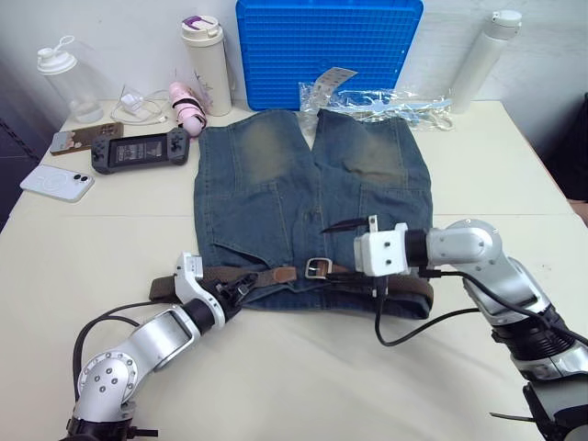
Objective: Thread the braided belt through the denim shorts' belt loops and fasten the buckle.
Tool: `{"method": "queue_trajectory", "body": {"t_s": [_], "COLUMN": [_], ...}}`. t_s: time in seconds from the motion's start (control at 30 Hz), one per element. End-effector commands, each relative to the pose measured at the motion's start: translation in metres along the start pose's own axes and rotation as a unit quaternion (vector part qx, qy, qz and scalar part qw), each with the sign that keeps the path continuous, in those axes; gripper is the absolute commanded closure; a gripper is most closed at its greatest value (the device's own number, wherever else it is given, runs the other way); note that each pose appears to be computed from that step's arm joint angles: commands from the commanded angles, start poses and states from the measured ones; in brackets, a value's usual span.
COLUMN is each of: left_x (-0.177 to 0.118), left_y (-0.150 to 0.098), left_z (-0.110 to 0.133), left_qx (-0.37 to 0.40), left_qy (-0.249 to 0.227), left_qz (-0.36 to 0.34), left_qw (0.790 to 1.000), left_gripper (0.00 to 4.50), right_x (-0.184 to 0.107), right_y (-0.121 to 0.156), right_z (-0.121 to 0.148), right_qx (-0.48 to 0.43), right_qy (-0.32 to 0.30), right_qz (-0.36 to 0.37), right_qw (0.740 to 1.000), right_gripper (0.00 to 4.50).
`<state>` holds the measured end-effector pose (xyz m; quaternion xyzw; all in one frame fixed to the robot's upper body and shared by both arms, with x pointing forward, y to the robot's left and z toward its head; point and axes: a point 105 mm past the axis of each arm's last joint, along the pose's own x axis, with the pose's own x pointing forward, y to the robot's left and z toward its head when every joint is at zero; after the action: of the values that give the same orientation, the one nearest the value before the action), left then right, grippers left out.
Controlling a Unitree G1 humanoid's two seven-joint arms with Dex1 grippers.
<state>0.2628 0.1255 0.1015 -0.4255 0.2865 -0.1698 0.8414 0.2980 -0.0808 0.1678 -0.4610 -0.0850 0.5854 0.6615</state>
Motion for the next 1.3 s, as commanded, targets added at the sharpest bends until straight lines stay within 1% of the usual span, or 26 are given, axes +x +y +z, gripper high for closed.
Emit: {"method": "queue_trajectory", "body": {"t_s": [0.03,0.1,0.17,0.33,0.47,0.63,0.8,0.97,1.17,1.3], "left_x": [-0.011,-0.015,-0.02,-0.019,-0.012,-0.011,-0.017,-0.021,-0.023,-0.026], "left_y": [-0.004,-0.007,-0.012,-0.027,-0.03,-0.026,-0.021,-0.02,-0.021,-0.015], "left_z": [0.015,0.023,0.029,0.037,0.029,0.016,0.017,0.021,0.017,0.013], "left_qx": [0.06,0.08,0.117,0.15,0.146,0.14,0.144,0.148,0.139,0.14], "left_qy": [-0.008,-0.01,0.001,0.004,0.013,0.033,0.032,0.031,0.039,0.05], "left_qz": [0.009,0.011,0.017,0.014,0.01,0.014,0.03,0.035,0.035,0.051], "left_qw": [0.998,0.997,0.993,0.989,0.989,0.989,0.989,0.988,0.989,0.988], "left_gripper": [4.5,4.5,4.5,4.5,4.5,4.5,4.5,4.5,4.5,4.5], "right_x": [0.002,0.002,0.003,0.004,0.005,0.003,0.001,0.003,0.001,0.0], "right_y": [-0.004,-0.004,-0.004,-0.007,-0.007,-0.008,-0.006,-0.005,-0.006,-0.007], "right_z": [0.007,0.006,0.005,0.006,0.005,0.005,0.001,0.001,-0.002,-0.003], "right_qx": [-0.02,-0.02,-0.018,-0.015,-0.015,-0.015,-0.011,-0.01,-0.008,-0.007], "right_qy": [-0.015,-0.015,-0.014,-0.017,-0.015,-0.011,-0.005,-0.004,0.0,0.002], "right_qz": [-0.014,-0.015,-0.017,-0.021,-0.023,-0.025,-0.025,-0.024,-0.028,-0.033], "right_qw": [1.0,1.0,1.0,1.0,1.0,1.0,1.0,1.0,1.0,0.999], "right_gripper": [0.46,0.46,0.46,0.46,0.46,0.46,0.46,0.46,0.46,0.46]}}
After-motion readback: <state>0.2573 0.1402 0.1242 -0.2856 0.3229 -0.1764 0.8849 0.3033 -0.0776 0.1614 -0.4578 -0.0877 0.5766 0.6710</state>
